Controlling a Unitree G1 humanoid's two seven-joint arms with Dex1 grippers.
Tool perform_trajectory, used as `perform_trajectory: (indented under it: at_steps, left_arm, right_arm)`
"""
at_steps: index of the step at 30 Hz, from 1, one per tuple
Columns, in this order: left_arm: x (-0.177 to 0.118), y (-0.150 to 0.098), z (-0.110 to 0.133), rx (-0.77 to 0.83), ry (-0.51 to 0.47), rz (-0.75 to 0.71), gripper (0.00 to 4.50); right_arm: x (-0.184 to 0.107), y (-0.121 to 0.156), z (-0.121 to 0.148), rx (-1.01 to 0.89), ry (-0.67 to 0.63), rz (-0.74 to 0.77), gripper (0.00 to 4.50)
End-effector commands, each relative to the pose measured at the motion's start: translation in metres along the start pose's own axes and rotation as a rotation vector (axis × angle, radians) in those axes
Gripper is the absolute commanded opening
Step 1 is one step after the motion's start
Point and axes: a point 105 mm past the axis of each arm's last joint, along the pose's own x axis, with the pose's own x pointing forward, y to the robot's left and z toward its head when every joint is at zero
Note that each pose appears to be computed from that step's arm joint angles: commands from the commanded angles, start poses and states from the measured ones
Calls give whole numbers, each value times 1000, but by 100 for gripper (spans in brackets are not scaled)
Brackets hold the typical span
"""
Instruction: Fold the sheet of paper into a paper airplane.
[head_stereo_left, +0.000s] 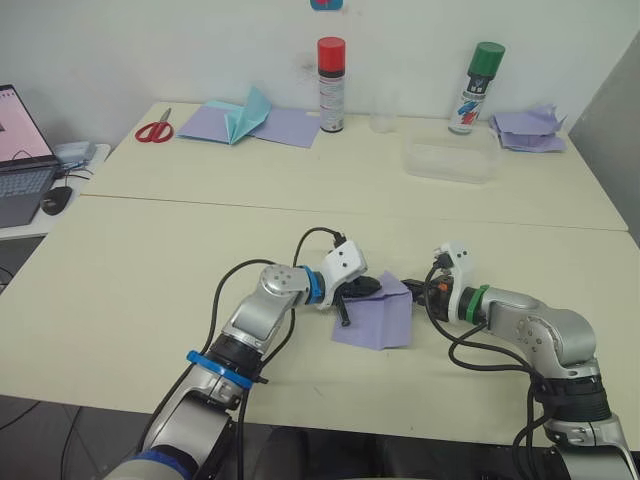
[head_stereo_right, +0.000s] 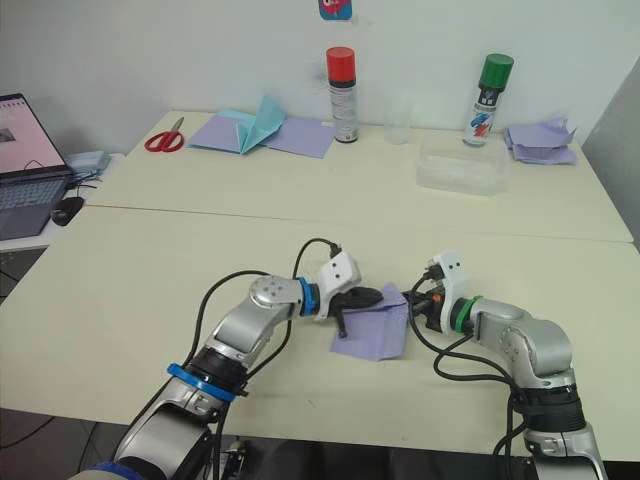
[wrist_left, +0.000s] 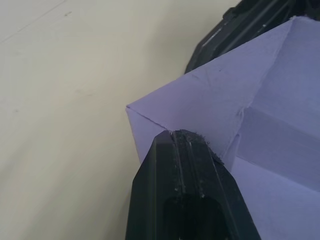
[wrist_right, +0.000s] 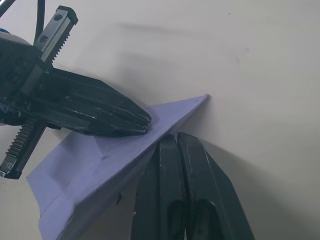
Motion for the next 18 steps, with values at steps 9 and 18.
perform_trajectory:
  at_steps: [9,18]
  left_arm:
    - [8,-3,-5,106,44,-33,3]
    - [8,-4,-5,104,42,-32,3]
  right_arm:
    - [-10,13,12,-66,-29,31,0]
    - [-21,36,20,-48,-50,123,0]
